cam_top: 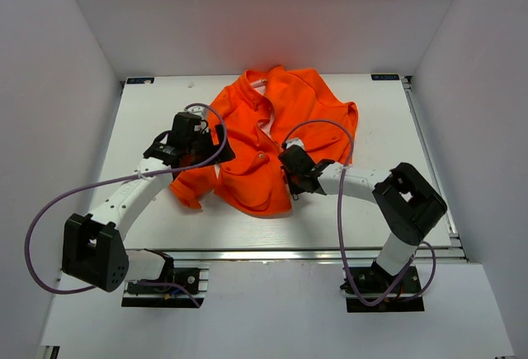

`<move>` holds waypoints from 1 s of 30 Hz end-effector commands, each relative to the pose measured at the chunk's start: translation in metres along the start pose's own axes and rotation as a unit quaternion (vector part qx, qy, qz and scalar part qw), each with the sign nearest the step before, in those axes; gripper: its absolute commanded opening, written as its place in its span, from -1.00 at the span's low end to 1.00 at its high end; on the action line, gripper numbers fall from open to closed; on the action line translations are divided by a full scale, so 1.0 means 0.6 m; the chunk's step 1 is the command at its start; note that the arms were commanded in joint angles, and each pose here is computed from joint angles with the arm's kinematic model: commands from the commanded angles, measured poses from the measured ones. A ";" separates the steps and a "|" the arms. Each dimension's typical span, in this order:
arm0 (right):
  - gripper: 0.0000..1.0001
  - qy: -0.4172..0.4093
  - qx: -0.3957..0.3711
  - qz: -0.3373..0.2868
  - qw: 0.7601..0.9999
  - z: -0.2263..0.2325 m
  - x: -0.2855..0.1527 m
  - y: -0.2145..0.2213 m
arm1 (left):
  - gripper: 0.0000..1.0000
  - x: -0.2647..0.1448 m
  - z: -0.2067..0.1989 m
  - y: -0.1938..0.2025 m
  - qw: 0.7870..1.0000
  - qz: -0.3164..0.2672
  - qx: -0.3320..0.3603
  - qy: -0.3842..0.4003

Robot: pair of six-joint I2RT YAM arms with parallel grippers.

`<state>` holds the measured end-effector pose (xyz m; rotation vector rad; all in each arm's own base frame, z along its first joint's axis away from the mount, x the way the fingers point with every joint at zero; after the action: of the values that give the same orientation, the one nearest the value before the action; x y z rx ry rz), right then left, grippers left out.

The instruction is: Zip up the jacket

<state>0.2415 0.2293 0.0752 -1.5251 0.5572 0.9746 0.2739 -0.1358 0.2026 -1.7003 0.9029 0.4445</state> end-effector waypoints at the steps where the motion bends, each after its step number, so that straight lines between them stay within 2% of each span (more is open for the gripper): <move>1: -1.00 0.024 -0.011 0.087 0.996 -0.028 0.002 0.071 | 0.96 -0.030 -0.009 -0.028 0.999 -0.035 0.004 -0.001; 9: -1.00 -0.086 0.061 -0.018 0.994 -0.035 -0.065 -0.010 | 0.96 -0.041 -0.026 -0.029 0.998 -0.038 0.009 0.045; 14: -1.00 -0.220 0.092 -0.086 0.967 -0.048 -0.118 -0.038 | 0.96 -0.033 -0.049 -0.015 0.992 -0.027 0.017 0.124; 17: -1.00 -0.250 0.106 -0.123 0.954 -0.063 -0.134 -0.045 | 0.96 -0.025 -0.069 0.005 0.986 -0.005 0.026 0.165; 21: -1.00 -0.255 0.131 -0.140 0.948 -0.082 -0.137 -0.040 | 0.96 -0.013 -0.114 0.041 0.980 0.034 0.051 0.191; 23: -1.00 -0.243 0.137 -0.125 0.952 -0.090 -0.130 -0.033 | 0.96 0.003 -0.131 0.062 0.980 0.059 0.063 0.177; 24: -1.00 -0.237 0.141 -0.121 0.954 -0.093 -0.128 -0.031 | 0.96 0.000 -0.159 0.073 0.976 0.070 0.081 0.188; 28: -1.00 -0.181 0.173 -0.113 0.962 -0.120 -0.120 -0.019 | 0.96 0.022 -0.194 0.113 0.972 0.131 0.103 0.166; 30: -1.00 -0.123 0.201 -0.107 0.966 -0.144 -0.116 -0.009 | 0.94 0.036 -0.199 0.134 0.972 0.158 0.100 0.144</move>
<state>0.2310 0.1527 0.1377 -1.0463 0.2646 0.9213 0.2118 -0.2580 0.1739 -1.4757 1.4141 0.2311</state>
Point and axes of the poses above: each gripper's point midway between its finger pads, its own x axis out along the fingers, its own z axis along the line the jaws close on, y = z × x, the point moved 7 cm from there along -x, back along the fingers, and after that the axes turned 7 degrees about x, right-handed, at the moved point
